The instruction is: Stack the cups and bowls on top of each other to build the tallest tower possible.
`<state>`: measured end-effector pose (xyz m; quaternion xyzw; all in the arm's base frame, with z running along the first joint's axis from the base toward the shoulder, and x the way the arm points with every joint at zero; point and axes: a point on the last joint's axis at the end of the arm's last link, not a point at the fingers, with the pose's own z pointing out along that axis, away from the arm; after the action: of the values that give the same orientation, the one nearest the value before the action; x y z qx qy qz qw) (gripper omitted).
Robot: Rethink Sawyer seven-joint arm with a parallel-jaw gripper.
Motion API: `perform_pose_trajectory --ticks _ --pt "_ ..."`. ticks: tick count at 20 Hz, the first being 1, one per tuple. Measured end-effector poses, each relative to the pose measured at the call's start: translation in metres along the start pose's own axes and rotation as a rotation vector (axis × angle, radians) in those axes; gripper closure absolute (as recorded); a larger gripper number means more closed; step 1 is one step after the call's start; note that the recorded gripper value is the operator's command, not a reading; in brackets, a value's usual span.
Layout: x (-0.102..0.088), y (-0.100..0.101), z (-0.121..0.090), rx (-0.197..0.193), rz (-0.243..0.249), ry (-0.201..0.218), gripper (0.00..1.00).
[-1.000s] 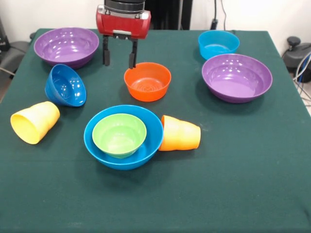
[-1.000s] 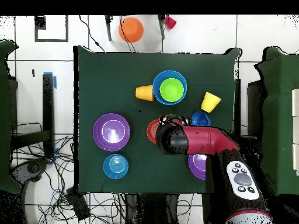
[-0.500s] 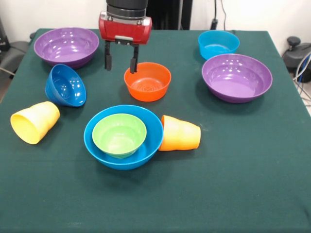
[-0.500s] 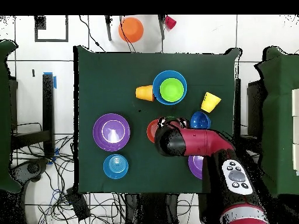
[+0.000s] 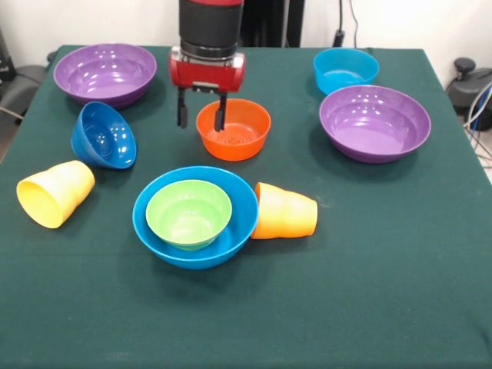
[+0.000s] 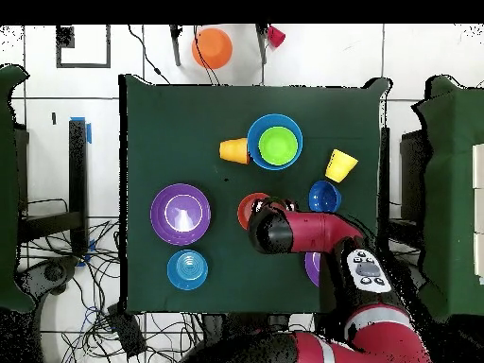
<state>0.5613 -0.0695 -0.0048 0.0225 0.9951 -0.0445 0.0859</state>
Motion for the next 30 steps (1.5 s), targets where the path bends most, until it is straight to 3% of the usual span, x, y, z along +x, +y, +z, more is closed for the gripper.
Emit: perform_pose_trajectory --ticks 5,13,28,29,30 --pt "0.013 0.01 0.017 -0.016 -0.007 0.019 0.0" --pt "0.023 0.013 0.048 -0.038 0.006 0.007 0.0" --pt "0.017 0.012 0.05 -0.031 0.002 -0.007 0.0" --pt "0.017 0.012 0.05 -0.03 0.002 -0.008 1.0" --pt "0.016 0.011 0.05 -0.03 0.002 -0.008 1.0"
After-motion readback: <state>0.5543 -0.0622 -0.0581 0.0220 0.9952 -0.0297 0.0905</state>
